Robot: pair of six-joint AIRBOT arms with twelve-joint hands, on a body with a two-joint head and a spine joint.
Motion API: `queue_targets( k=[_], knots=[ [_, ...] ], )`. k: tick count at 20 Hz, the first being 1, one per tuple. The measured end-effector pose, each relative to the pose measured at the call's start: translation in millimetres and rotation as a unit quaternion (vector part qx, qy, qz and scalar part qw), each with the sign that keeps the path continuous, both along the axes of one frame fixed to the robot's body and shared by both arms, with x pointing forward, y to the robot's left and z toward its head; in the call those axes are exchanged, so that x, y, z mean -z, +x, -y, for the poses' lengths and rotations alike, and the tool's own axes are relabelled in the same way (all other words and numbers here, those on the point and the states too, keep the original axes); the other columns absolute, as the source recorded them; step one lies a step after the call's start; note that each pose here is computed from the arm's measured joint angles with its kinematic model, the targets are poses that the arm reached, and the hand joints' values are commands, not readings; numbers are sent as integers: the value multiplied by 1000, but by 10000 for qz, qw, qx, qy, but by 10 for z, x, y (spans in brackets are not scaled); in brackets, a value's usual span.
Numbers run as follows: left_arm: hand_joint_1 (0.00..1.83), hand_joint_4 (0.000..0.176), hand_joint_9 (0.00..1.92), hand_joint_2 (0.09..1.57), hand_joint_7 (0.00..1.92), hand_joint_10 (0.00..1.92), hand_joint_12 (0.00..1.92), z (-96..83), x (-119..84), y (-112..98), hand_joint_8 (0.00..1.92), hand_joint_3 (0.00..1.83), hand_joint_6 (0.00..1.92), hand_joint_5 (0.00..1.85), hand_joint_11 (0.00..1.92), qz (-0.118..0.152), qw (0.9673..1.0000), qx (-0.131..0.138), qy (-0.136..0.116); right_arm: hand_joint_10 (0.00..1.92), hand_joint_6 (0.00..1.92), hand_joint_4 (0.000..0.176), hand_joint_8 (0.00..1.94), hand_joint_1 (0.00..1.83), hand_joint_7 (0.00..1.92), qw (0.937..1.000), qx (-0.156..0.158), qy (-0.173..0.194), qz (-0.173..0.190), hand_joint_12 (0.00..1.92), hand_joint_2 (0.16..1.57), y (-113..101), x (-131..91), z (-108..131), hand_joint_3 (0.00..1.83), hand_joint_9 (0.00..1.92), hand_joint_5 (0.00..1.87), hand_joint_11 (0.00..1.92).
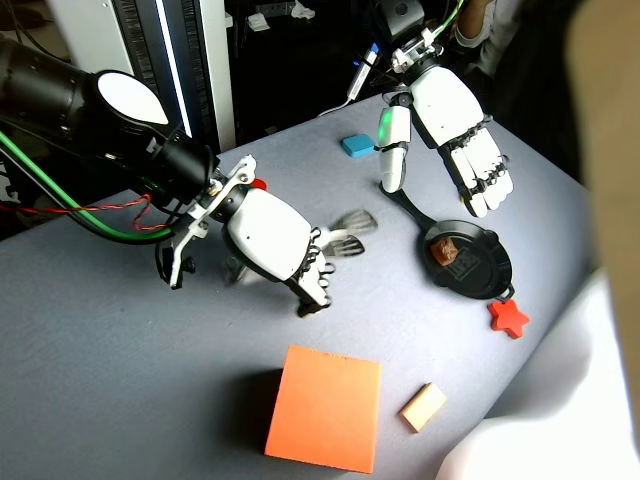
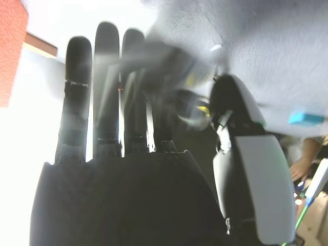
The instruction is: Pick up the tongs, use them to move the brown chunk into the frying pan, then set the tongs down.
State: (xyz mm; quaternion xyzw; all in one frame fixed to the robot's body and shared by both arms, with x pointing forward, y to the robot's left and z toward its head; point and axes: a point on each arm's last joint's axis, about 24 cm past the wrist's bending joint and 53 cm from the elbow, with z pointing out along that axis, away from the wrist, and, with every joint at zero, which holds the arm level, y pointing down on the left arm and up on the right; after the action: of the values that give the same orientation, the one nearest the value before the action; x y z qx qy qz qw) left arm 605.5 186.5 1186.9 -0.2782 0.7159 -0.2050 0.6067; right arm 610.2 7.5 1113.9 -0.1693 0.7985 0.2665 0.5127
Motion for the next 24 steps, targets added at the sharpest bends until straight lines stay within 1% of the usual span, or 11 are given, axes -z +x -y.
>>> queue_targets(
  k=[1,4,7,11,12,13,15,18,19,21,24],
  knots=[
    [0,0,0,1168,0,0,0,-2,0,0,0,8,2,33,0,0,10000,-4,0,2,0,0,4,90,234,10000,0,-17,-21,740,1107,-9,28,6,0,243,160,0],
    [0,0,0,1175,0,0,0,0,-3,0,0,10,1,28,0,5,10000,1,2,6,4,0,4,132,108,10000,36,-38,-26,355,1068,-1,44,38,0,106,82,0],
    [0,0,0,1155,14,0,0,3,-1,-4,5,1,5,38,0,1,10000,2,-1,1,2,0,2,134,59,9999,79,-86,32,209,1048,22,36,68,0,52,31,0],
    [0,0,0,1143,7,0,0,20,11,-27,2,0,6,42,0,-13,10000,24,6,1,7,0,2,133,58,9998,133,-141,102,150,1035,50,25,103,0,46,42,0],
    [0,0,0,1145,7,0,0,24,17,-39,2,0,4,37,0,-29,10000,20,-6,2,4,0,3,120,35,9997,160,-165,126,66,1037,62,23,125,0,24,21,0],
    [0,0,0,1147,5,0,0,31,21,-43,1,0,1,31,0,-37,10000,31,-14,2,1,0,3,93,30,9995,188,-184,148,47,1036,72,23,141,0,22,11,0],
    [0,0,0,1147,9,0,0,28,16,-42,3,0,5,41,0,-27,10000,25,-14,4,4,0,3,91,49,9991,170,-246,288,104,1017,93,17,158,0,41,27,0],
    [0,0,0,1135,6,0,0,30,16,-46,1,0,2,34,0,-30,10000,23,-16,5,5,0,4,98,59,9989,276,-213,317,145,1010,169,-8,208,0,51,37,0],
    [0,0,0,1140,0,0,0,39,17,-55,0,0,3,37,0,-33,10000,33,-20,8,6,0,5,113,70,9988,311,-192,331,203,1000,204,-22,215,0,66,48,0],
    [0,0,0,1153,10,0,0,73,19,-76,4,1,8,49,0,-45,9999,81,-38,5,4,0,2,106,67,9982,411,-115,417,218,1000,311,-113,231,0,62,47,0],
    [0,0,0,1141,10,0,0,58,10,-79,4,0,2,37,0,-30,9999,31,-104,3,2,0,2,89,60,9980,387,-65,487,190,1004,326,-213,235,0,55,36,0]
  ],
)
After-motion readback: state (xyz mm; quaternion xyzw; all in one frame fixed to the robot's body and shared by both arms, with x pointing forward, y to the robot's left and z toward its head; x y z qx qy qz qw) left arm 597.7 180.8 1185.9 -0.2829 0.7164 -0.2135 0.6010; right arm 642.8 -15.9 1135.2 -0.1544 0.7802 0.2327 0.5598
